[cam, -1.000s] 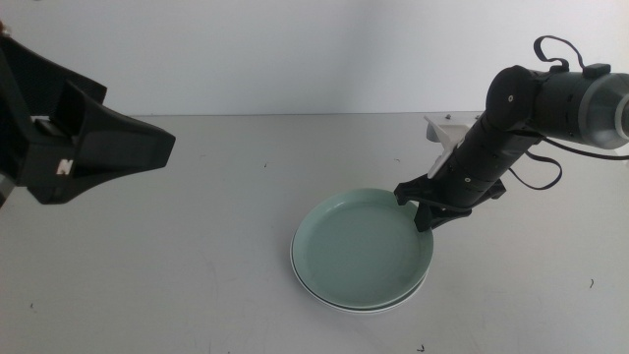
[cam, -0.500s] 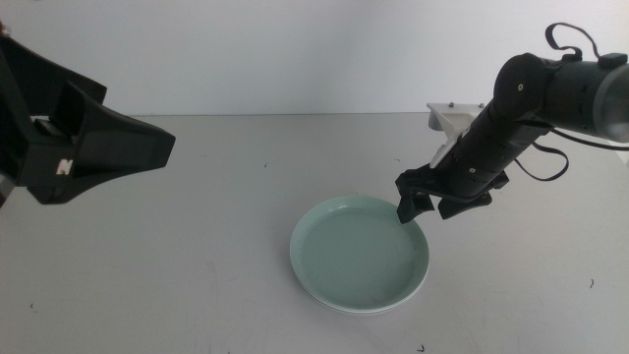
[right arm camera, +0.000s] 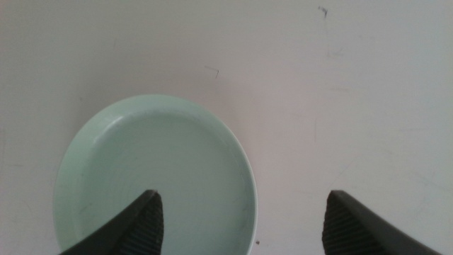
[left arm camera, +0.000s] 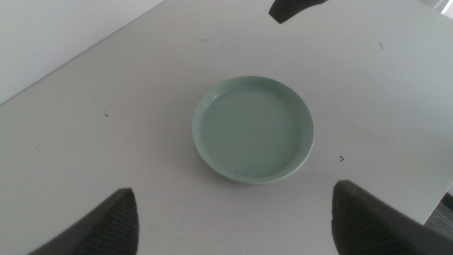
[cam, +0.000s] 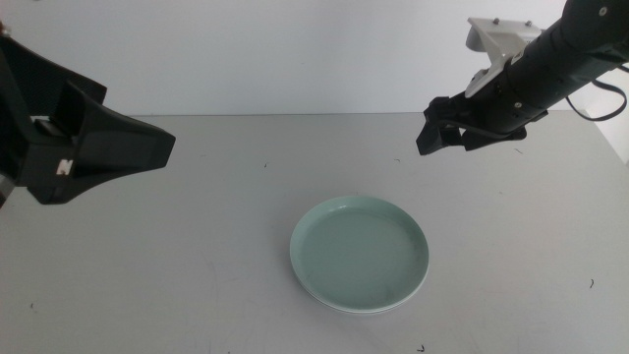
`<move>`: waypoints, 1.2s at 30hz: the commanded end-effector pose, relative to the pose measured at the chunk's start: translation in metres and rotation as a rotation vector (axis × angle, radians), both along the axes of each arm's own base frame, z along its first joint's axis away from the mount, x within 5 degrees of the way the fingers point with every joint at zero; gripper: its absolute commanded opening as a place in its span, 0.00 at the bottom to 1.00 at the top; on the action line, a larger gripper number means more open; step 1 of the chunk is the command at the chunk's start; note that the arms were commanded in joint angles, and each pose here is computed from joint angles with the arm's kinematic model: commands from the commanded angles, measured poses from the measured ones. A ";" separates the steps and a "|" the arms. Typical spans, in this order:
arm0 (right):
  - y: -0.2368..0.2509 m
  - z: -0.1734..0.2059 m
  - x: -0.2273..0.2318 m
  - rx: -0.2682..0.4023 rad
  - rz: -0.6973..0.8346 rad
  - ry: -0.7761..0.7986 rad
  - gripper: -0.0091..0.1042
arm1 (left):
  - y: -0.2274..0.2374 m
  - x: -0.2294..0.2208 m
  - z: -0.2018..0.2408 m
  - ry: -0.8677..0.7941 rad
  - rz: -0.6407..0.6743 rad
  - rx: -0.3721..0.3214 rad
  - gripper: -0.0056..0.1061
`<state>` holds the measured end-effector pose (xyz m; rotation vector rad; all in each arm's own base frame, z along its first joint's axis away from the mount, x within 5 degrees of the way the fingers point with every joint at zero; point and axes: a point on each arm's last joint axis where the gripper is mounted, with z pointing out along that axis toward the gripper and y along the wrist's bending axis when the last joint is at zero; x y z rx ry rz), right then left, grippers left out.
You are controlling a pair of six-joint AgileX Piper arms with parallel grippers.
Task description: Stack the three bowls on top of each other.
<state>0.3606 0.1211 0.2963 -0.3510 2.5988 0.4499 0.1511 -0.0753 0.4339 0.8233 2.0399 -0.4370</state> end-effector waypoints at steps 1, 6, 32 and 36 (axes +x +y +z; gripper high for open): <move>-0.006 0.044 -0.005 0.033 -0.011 -0.149 0.59 | 0.000 -0.003 0.015 -0.067 0.017 -0.068 0.99; -0.015 0.078 -0.006 0.043 -0.030 -0.233 0.54 | 0.004 0.028 0.021 -0.119 0.208 -0.205 0.99; -0.132 0.091 -0.124 -0.069 -0.360 -0.628 0.52 | 0.075 0.018 -0.062 -0.292 0.621 -0.165 0.99; -0.132 0.084 -0.162 -0.099 -0.397 -0.795 0.52 | 0.065 -0.012 -0.081 -0.432 0.589 -0.143 0.99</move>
